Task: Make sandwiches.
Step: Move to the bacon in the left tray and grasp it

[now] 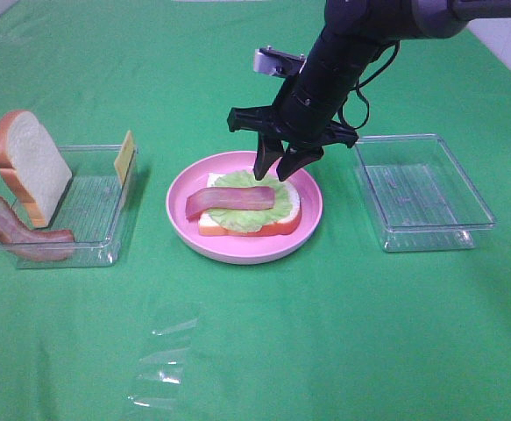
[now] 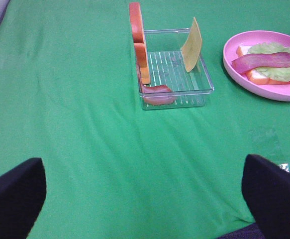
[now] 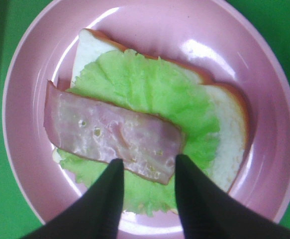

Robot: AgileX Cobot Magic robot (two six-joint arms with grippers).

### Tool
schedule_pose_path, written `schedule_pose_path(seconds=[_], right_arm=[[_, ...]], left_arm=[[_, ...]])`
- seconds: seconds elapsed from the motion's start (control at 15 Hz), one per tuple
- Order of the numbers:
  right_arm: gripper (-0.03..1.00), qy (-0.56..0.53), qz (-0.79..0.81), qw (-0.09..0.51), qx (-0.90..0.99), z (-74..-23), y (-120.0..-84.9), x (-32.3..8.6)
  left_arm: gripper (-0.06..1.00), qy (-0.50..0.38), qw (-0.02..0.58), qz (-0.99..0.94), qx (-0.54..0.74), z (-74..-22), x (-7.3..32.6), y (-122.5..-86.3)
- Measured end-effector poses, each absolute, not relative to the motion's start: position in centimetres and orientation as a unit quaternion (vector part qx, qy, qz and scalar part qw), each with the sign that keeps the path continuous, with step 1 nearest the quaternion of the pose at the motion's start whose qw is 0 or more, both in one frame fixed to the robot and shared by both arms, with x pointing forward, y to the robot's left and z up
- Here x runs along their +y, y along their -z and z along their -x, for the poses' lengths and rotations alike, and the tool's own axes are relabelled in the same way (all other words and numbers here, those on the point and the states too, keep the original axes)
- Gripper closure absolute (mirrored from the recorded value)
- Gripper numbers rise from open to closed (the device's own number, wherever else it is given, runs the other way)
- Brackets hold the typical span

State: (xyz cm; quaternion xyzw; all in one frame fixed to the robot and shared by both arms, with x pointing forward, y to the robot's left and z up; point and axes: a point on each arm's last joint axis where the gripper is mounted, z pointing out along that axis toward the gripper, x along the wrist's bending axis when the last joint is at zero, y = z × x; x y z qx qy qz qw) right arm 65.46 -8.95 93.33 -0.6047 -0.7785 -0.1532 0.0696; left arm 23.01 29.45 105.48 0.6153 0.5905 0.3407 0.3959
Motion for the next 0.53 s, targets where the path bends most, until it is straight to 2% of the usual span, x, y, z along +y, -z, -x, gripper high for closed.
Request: schedule_pose_path(seconds=[0.07,0.13,0.33,0.53], right_arm=[[0.42,0.151,0.605,0.071,-0.779,-65.4,-93.3,-9.0],[0.13,0.139,0.602,0.071,-0.783,-65.2,-93.5,-9.2],[0.00,0.130,0.599,0.040,-0.789,-65.1,-95.0,-9.8],[-0.01,0.108,0.611,-0.012,-0.784,-65.0,-96.7,-10.9]], left_arm=[[-0.05,-0.341,0.396,-0.615,0.590,-23.0,29.5,-105.5],[-0.05,-0.341,0.396,-0.615,0.590,-23.0,29.5,-105.5],[-0.05,-0.341,0.396,-0.615,0.590,-23.0,29.5,-105.5],[-0.05,-0.341,0.396,-0.615,0.590,-23.0,29.5,-105.5]])
